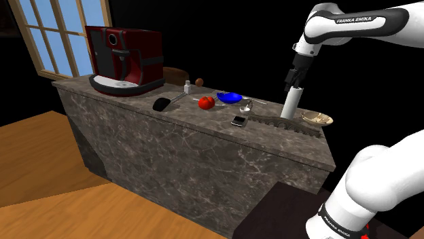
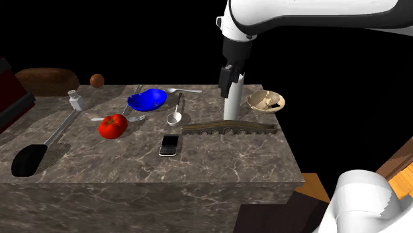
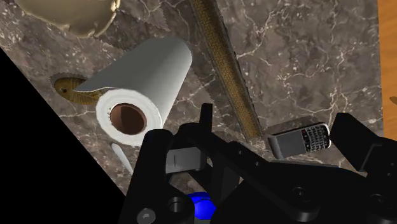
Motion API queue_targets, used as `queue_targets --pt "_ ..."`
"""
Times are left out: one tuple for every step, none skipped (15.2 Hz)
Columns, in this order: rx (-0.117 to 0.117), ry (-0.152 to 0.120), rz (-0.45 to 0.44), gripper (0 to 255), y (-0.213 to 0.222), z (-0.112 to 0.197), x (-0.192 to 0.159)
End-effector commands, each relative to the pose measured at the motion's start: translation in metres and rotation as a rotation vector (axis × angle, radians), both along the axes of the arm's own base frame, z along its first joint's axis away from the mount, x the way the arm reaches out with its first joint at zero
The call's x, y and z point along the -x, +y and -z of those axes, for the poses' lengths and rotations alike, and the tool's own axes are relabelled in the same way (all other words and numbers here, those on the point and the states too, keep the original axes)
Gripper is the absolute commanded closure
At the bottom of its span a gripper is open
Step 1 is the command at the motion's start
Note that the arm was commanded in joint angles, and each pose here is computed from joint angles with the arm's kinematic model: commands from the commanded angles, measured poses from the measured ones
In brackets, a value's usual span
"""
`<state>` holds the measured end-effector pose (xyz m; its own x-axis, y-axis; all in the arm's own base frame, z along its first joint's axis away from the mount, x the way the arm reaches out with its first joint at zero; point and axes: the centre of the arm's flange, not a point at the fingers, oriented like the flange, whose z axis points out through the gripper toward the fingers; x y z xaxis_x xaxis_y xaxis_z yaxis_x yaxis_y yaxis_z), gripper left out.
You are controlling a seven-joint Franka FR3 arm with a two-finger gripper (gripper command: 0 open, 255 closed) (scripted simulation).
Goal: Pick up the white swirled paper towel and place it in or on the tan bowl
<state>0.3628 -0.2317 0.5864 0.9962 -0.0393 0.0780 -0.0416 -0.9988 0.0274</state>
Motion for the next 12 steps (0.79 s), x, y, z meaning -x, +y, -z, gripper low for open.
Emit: queue_targets --pt "0.007 0.005 -0.012 0 -0.024 0.001 -0.007" --pt "0.01 0.008 -0.017 0 -0.036 0.002 -0.01" --pt "0.013 0.01 -0.022 0 -0.049 0.002 -0.014" --pt "0.016 0.012 -0.027 0 -0.061 0.003 -0.017" --pt "0.019 0.015 -0.033 0 -0.073 0.003 -0.021" --pt "0.022 0.017 -0.038 0 -0.086 0.003 -0.025" --pt "0.025 0.02 -0.043 0 -0.098 0.003 -0.029" --pt "0.028 0.022 -0.048 0 -0.11 0.004 -0.032" --pt "0.028 0.022 -0.049 0 -0.112 0.004 -0.033" --pt "0.028 0.022 -0.049 0 -0.112 0.009 -0.033" --pt "0.028 0.022 -0.049 0 -0.112 0.014 -0.034" --pt "0.028 0.022 -0.049 0 -0.113 0.019 -0.034"
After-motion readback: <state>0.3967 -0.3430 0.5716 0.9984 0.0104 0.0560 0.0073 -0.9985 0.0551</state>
